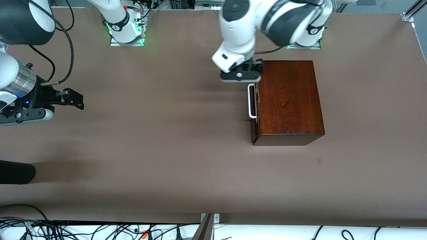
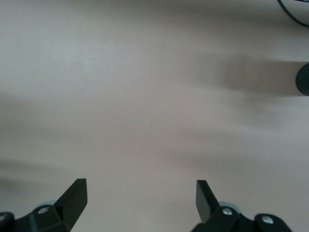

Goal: Open drawer, take yellow block, close drawer

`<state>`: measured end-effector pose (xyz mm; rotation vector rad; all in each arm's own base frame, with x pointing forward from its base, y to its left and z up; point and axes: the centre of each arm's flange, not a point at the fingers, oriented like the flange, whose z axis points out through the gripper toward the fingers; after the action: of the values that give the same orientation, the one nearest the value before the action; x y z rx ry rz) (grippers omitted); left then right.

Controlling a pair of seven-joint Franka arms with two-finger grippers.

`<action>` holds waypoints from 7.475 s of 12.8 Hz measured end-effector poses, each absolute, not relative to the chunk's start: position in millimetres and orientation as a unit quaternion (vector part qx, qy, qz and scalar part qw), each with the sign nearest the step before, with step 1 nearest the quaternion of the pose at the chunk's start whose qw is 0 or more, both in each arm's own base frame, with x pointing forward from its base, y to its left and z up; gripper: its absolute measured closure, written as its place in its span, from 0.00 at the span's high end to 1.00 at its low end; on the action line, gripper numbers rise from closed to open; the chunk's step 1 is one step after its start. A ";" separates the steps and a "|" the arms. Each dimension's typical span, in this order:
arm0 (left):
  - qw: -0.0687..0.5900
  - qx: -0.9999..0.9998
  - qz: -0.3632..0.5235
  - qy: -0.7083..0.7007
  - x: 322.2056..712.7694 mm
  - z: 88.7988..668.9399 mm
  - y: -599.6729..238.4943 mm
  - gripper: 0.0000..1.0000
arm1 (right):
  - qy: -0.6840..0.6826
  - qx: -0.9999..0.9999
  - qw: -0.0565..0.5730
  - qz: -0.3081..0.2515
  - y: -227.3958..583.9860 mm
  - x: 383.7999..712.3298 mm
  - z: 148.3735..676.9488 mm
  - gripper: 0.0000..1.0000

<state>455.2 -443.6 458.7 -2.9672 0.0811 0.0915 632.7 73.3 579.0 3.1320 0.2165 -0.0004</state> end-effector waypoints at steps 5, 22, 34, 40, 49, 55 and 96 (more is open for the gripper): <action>0.102 -0.993 0.053 0.018 468.2 412.3 -444.0 1.00 | 0.069 0.998 0.001 0.000 73.2 632.7 579.0 1.00; 0.188 -0.981 -0.014 0.039 472.4 286.9 -444.7 1.00 | 0.069 0.998 0.001 0.000 73.1 632.8 579.0 1.00; 0.150 -0.988 -0.028 -0.004 455.3 266.8 -471.8 1.00 | 0.068 0.998 0.001 0.000 72.4 632.9 579.0 1.00; 0.094 -0.995 -0.030 -0.018 456.0 277.6 -486.3 1.00 | 0.068 0.998 0.001 0.000 72.4 632.9 579.0 1.00; 0.084 -0.996 -0.031 -0.024 455.0 279.6 -496.0 1.00 | 0.063 0.998 0.002 0.000 66.3 633.4 579.2 1.00; 0.084 -0.996 -0.032 -0.016 453.3 280.5 -513.1 1.00 | 0.062 0.998 0.002 0.000 65.7 633.5 579.2 1.00; -0.027 -1.000 0.010 -0.009 546.8 604.0 -14.7 1.00 | 0.587 0.804 0.018 0.092 611.3 430.1 391.3 1.00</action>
<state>546.8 -14.7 604.0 -3.1946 -0.0279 0.0309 430.1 611.3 391.3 2.4963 1.8245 0.2858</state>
